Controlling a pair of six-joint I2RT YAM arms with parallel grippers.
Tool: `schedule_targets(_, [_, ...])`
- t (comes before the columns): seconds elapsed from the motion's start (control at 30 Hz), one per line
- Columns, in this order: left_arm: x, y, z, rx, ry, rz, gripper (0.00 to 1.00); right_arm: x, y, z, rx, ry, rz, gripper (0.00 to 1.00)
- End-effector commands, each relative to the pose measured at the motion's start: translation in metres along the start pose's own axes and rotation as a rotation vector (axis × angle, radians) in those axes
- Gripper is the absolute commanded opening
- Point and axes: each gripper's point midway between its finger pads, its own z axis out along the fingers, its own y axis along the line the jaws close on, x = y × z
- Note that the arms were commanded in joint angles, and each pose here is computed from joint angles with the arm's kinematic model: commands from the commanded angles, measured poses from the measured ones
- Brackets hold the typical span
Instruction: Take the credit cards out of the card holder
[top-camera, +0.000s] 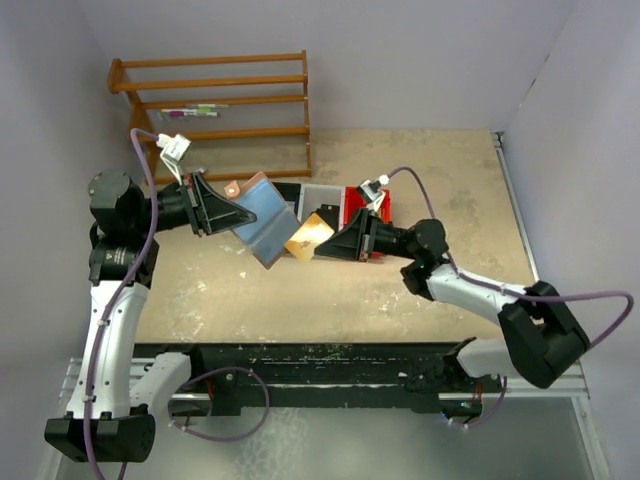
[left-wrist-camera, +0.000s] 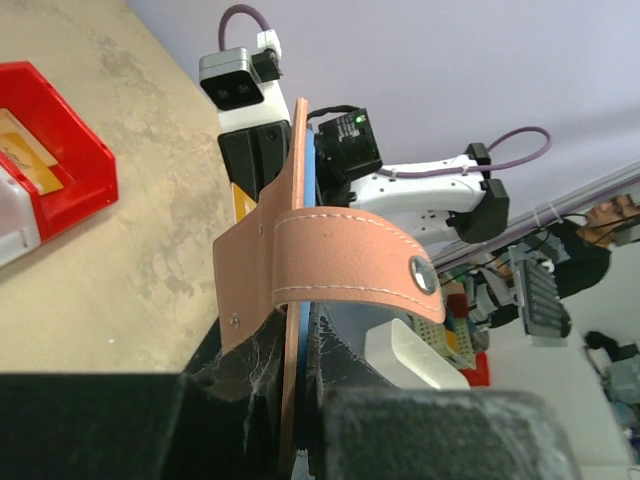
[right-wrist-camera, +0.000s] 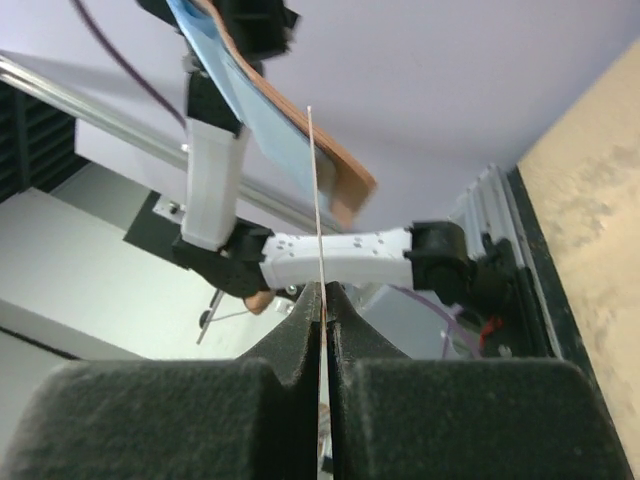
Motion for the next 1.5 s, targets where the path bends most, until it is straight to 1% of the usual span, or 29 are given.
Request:
schedule_targets(0.0, [-0.013,-0.007,-0.003,-0.044,-0.015,0.212,0.07,-0.009,-0.023,-0.032,0.159,0.042,-0.03,0.0])
schedule_targets(0.03, [-0.012,-0.005,-0.004,-0.059,-0.01,0.237,0.07,-0.019,-0.033,-0.042,0.23,0.029,-0.058,0.0])
schedule_targets(0.1, [-0.013,0.002,-0.005,-0.1,-0.006,0.295,0.06,-0.042,-0.064,-0.071,0.467,0.002,-0.089,0.0])
schedule_targets(0.13, [-0.014,0.008,-0.007,-0.137,-0.006,0.322,0.05,-0.052,-0.074,-0.082,0.564,-0.002,-0.13,0.0])
schedule_targets(0.17, [-0.015,0.014,-0.009,-0.175,-0.004,0.357,0.04,-0.06,-0.087,-0.096,0.679,0.003,-0.156,0.0])
schedule_targets(0.2, [-0.014,0.019,-0.011,-0.204,0.007,0.38,0.03,-0.062,-0.097,-0.111,0.786,0.021,-0.138,0.0])
schedule_targets(0.23, [-0.013,0.025,-0.013,-0.23,0.018,0.396,0.03,-0.068,-0.107,-0.122,0.859,0.033,-0.145,0.0])
schedule_targets(0.27, [-0.011,0.031,-0.015,-0.26,0.033,0.401,0.03,-0.082,-0.108,-0.127,0.913,0.031,-0.172,0.0])
schedule_targets(0.3, [-0.01,0.037,-0.016,-0.281,0.043,0.408,0.03,-0.09,-0.119,-0.139,1.003,0.031,-0.183,0.0])
schedule_targets(0.37, [-0.007,0.042,-0.018,-0.295,0.067,0.421,0.03,-0.1,-0.143,-0.158,1.142,0.055,-0.186,0.0])
schedule_targets(0.43, [-0.003,0.043,-0.019,-0.294,0.077,0.421,0.03,-0.104,-0.165,-0.172,1.235,0.074,-0.161,0.0])
schedule_targets(0.53, [0.002,0.038,-0.019,-0.269,0.083,0.422,0.04,-0.103,-0.194,-0.178,1.277,0.139,-0.116,0.0])
schedule_targets(0.67, [0.005,0.029,-0.019,-0.232,0.093,0.431,0.04,-0.103,-0.223,-0.19,1.343,0.202,-0.082,0.0])
schedule_targets(0.73, [0.007,0.025,-0.019,-0.215,0.098,0.434,0.04,-0.113,-0.231,-0.191,1.361,0.197,-0.114,0.0])
schedule_targets(0.93, [0.01,0.017,-0.018,-0.185,0.1,0.432,0.04,-0.126,-0.241,-0.191,1.39,0.187,-0.129,0.0])
schedule_targets(1.13, [0.008,0.012,-0.018,-0.172,0.093,0.431,0.05,-0.118,-0.25,-0.185,1.375,0.22,-0.114,0.0])
schedule_targets(1.3, [0.008,0.01,-0.017,-0.163,0.094,0.422,0.05,-0.116,-0.254,-0.188,1.399,0.226,-0.116,0.0])
schedule_targets(1.33, [0.008,0.009,-0.017,-0.161,0.094,0.42,0.05,-0.117,-0.253,-0.187,1.4,0.225,-0.118,0.01])
schedule_targets(1.47, [0.006,0.004,-0.016,-0.146,0.09,0.418,0.06,-0.121,-0.25,-0.19,1.42,0.218,-0.129,0.12])
